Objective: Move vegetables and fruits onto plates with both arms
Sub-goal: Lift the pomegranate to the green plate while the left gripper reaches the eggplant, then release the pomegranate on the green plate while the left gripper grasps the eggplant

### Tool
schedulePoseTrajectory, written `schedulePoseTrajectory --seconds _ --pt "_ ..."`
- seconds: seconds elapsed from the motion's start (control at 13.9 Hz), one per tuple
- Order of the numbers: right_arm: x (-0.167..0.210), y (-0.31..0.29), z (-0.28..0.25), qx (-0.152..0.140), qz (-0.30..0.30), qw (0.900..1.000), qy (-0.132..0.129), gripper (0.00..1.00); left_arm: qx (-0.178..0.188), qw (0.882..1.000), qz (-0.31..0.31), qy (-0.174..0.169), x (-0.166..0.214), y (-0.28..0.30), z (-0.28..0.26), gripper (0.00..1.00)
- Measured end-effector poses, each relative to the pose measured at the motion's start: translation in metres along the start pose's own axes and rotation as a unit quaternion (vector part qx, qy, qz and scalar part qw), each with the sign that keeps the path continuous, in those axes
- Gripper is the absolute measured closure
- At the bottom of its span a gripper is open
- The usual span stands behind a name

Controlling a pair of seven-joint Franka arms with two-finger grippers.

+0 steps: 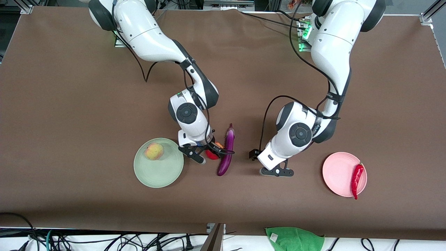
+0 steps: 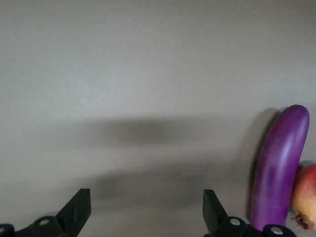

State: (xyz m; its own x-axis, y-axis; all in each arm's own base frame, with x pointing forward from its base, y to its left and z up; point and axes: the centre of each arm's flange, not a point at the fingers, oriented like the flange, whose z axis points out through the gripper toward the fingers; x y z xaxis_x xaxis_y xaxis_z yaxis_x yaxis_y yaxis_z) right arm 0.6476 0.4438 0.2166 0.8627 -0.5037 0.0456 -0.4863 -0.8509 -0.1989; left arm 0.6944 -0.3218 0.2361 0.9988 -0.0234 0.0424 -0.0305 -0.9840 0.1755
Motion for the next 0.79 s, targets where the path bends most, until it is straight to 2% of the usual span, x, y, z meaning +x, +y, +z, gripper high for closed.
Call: schedulePoseTrajectory --seconds 0.36,0.58,0.79 --pt "0.078 0.039 -0.077 -0.045 -0.098 0.993 -0.037 0.15 -0.006 1.000 -0.006 0.008 -0.007 0.022 0.002 0.00" --pt "0.123 0.070 -0.101 -0.046 -0.158 0.985 -0.043 0.15 -0.011 1.000 0.004 0.005 -0.033 0.072 0.013 0.00" --pt "0.140 0.087 -0.094 -0.050 -0.163 0.984 -0.049 0.15 -0.019 1.000 0.019 0.015 -0.067 0.123 0.041 0.00"
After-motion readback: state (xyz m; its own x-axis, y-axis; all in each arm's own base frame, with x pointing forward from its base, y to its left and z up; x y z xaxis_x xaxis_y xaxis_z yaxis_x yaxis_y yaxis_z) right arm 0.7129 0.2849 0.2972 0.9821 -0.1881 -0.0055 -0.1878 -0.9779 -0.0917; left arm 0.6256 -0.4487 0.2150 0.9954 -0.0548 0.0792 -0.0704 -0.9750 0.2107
